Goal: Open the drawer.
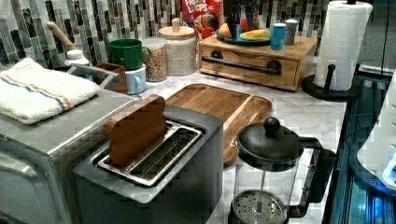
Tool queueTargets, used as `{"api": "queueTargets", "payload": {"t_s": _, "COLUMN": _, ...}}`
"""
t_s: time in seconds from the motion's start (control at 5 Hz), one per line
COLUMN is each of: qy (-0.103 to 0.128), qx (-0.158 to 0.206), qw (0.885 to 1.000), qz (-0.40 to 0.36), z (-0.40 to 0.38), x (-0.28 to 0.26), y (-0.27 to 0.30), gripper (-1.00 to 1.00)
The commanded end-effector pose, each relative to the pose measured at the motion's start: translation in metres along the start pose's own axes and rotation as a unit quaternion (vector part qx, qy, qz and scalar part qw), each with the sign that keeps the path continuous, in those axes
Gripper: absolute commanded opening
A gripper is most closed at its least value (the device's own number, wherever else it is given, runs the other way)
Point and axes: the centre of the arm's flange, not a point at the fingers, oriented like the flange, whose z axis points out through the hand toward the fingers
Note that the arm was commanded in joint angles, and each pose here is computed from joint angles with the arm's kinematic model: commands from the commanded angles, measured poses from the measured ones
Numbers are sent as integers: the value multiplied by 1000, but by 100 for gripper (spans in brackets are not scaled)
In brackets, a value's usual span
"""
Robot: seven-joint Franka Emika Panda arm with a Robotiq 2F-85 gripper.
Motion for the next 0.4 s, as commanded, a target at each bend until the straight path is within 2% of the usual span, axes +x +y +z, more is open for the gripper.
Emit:
{"api": "queueTargets", "payload": {"t_s": 0.2, "qy": 54, "qx": 19, "qw": 997, "qz": -57, "z": -27, "x": 7, "y": -25, "gripper": 100}}
{"api": "queueTargets", "payload": {"t_s": 0.4, "qy": 72, "qx": 30, "qw": 995, "qz": -55, "z": -28, "x": 4, "y": -23, "gripper": 100}}
